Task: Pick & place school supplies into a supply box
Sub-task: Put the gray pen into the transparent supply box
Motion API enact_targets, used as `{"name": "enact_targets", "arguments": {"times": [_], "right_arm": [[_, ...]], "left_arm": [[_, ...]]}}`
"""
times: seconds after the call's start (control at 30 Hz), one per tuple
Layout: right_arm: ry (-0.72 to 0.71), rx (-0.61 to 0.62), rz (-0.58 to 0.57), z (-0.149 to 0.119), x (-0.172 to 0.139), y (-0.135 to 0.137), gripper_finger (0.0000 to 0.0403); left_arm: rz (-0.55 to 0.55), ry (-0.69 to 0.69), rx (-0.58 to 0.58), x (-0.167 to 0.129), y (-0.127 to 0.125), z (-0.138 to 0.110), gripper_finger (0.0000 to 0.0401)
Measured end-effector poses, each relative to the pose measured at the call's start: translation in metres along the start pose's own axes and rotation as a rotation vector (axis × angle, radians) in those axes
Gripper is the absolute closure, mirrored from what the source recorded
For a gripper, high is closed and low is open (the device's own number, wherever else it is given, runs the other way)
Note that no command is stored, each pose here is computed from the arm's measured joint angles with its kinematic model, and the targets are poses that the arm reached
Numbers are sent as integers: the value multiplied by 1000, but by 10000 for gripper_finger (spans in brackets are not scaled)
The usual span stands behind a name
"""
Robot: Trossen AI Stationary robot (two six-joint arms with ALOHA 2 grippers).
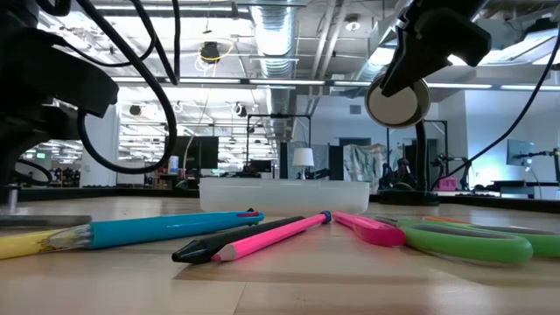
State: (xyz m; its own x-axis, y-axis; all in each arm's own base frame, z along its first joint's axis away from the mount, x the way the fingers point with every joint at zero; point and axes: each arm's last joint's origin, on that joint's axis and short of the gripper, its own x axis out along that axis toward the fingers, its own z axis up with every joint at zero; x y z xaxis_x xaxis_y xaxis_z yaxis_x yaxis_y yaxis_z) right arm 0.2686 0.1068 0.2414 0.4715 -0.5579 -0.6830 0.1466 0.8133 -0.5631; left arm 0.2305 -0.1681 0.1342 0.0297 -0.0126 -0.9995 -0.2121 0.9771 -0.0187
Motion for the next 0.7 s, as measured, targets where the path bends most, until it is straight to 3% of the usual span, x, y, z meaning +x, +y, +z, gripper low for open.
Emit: {"name": "enact_targets", "arguments": {"times": [0.5, 0.7], "right_arm": [[0, 0, 0, 0, 0, 0, 278], [1, -4, 0, 0, 0, 0, 278]], "left_arm": [[34, -38, 69, -4, -1, 4, 388], [106, -138, 122, -20, -7, 16, 389]]}}
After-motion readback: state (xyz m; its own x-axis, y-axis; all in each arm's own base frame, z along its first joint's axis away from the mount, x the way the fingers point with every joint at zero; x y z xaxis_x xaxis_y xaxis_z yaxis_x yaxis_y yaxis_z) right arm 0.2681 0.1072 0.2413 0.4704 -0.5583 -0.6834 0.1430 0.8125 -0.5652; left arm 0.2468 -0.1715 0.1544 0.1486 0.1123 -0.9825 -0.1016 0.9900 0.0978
